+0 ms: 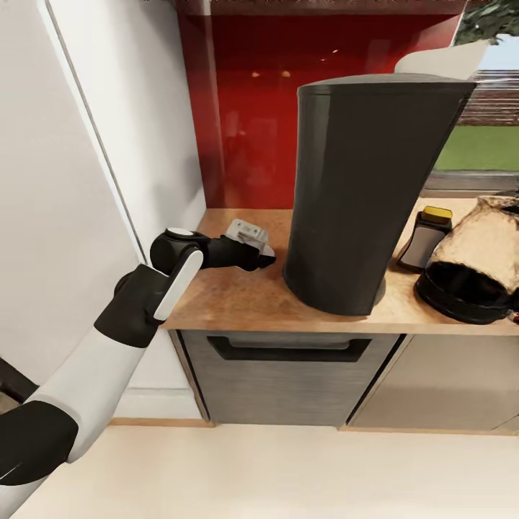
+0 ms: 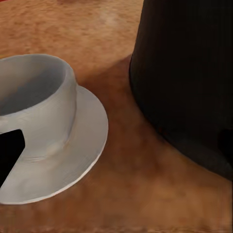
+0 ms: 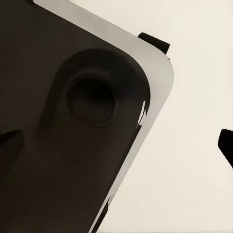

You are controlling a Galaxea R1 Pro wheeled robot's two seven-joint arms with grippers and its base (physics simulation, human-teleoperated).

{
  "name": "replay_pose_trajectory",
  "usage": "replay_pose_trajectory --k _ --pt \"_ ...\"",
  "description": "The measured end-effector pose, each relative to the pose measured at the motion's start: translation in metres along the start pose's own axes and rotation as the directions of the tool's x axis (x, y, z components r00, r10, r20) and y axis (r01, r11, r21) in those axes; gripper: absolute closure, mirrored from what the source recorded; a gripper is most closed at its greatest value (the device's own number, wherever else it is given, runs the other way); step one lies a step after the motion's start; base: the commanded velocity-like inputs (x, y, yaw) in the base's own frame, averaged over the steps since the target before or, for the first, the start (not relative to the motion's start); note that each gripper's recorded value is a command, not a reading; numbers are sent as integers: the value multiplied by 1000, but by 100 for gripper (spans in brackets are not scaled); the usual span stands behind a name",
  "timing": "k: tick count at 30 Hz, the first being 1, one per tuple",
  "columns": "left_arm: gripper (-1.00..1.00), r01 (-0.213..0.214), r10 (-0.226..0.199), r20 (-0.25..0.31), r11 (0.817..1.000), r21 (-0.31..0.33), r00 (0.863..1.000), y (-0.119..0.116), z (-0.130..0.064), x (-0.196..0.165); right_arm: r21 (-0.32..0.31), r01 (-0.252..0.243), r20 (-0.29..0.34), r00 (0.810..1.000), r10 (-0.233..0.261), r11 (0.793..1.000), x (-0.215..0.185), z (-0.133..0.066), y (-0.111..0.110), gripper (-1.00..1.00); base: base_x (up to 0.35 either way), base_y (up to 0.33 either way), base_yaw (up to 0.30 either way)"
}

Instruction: Set up a coffee station on the kitchen countertop: keep the coffee maker on the countertop, move the bottle of coffee from the kitchen shelf to the counter next to the coffee maker, place a paper coffee filter on top of the coffee maker, put the saucer next to the coffee maker with the coffee cup on the saucer, and place the electric kettle next to the coffee maker.

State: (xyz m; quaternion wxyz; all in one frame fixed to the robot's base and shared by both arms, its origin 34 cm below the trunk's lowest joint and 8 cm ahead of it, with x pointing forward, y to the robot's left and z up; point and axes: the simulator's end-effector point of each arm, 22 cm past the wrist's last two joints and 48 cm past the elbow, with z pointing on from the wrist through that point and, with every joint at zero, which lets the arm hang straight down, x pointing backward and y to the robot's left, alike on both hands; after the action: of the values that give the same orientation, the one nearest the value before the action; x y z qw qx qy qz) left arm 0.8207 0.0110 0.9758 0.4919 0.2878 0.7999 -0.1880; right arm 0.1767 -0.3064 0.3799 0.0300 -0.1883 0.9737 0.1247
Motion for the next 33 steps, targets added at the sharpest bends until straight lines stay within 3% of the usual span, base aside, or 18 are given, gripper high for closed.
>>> replay_pose_trajectory --k 33 --pt "-100 -2 2 4 1000 2 1000 -1 -1 -2 1 0 0 1000 0 1000 0 0 0 -100 -139 0 0"
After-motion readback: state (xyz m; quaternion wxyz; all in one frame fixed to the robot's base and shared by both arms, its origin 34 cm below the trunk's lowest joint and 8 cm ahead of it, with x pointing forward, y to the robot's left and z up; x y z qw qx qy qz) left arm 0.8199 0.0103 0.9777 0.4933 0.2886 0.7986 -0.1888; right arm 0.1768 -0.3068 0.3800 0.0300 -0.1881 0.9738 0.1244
